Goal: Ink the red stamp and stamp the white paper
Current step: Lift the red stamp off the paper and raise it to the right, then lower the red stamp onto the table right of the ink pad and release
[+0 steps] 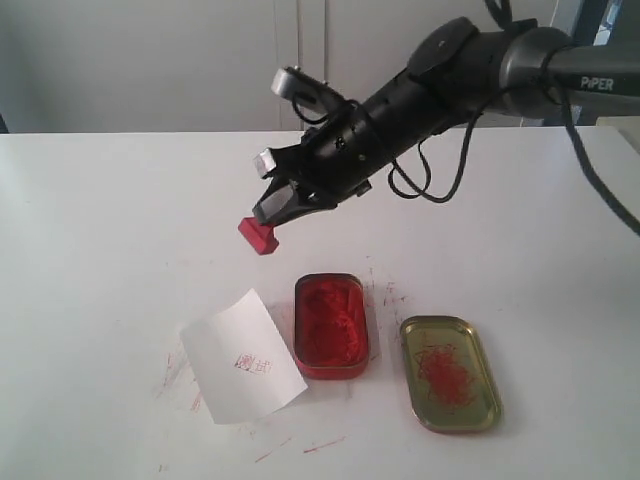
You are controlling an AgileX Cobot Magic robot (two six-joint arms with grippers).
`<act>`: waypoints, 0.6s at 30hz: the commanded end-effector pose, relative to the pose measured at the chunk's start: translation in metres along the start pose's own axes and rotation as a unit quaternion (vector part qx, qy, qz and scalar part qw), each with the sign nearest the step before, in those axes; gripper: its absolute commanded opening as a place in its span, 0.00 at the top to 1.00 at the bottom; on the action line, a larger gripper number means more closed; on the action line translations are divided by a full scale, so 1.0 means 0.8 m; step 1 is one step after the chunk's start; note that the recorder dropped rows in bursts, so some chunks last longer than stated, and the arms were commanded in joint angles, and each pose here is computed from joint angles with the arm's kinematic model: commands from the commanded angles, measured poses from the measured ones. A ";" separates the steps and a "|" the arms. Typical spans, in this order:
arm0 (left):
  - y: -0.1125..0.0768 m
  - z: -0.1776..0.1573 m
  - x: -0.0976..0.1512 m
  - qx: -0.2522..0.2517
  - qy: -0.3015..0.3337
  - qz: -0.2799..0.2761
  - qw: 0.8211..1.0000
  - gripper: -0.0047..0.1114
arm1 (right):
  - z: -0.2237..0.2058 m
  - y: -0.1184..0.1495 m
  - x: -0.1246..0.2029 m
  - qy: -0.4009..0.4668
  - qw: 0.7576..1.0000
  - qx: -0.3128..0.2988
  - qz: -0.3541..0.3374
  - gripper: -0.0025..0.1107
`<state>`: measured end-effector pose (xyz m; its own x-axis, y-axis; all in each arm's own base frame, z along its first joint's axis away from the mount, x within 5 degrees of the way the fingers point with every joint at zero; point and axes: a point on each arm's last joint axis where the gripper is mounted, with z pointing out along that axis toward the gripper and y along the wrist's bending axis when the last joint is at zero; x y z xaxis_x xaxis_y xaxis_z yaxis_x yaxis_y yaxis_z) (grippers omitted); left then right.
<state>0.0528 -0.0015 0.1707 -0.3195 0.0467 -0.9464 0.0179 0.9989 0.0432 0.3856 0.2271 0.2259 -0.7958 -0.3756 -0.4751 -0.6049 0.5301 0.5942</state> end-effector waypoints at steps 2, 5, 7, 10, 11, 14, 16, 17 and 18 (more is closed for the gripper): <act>0.000 0.000 0.002 0.000 0.002 -0.001 1.000 0.96 | -0.037 -0.024 -0.007 -0.048 0.998 -0.021 0.025 0.98; 0.000 0.000 0.002 0.000 0.002 -0.001 1.000 0.96 | -0.052 -0.039 -0.008 -0.065 0.997 -0.017 0.041 0.98; 0.000 0.000 0.002 0.000 0.002 -0.001 1.000 0.96 | -0.059 -0.048 -0.008 -0.074 0.996 -0.015 0.050 0.98; 0.000 0.000 0.002 0.000 0.002 -0.001 1.000 0.96 | -0.067 -0.059 -0.006 -0.081 0.995 -0.016 0.063 0.98; 0.000 0.000 0.002 0.000 0.002 -0.001 1.000 0.96 | -0.068 -0.065 -0.005 -0.082 0.994 -0.015 0.069 0.98; 0.000 0.000 0.002 0.000 0.002 -0.001 1.000 0.96 | -0.065 -0.076 -0.002 -0.086 0.992 -0.031 0.092 0.98; 0.000 0.000 0.002 0.000 0.002 -0.001 1.000 0.96 | -0.060 -0.082 -0.001 -0.101 0.987 -0.053 0.113 0.98; 0.000 0.000 0.002 0.000 0.002 -0.001 1.000 0.96 | -0.057 -0.085 -0.001 -0.105 0.986 -0.059 0.117 0.98; 0.000 0.000 0.002 0.000 0.002 -0.001 1.000 0.96 | -0.055 -0.087 -0.001 -0.109 0.985 -0.065 0.121 0.98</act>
<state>0.0528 -0.0015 0.1707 -0.3195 0.0467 -0.9464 0.0179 0.9989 0.0432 0.4248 0.1574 0.2171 -0.8953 -0.1048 -0.4330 -0.4212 0.5160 0.7459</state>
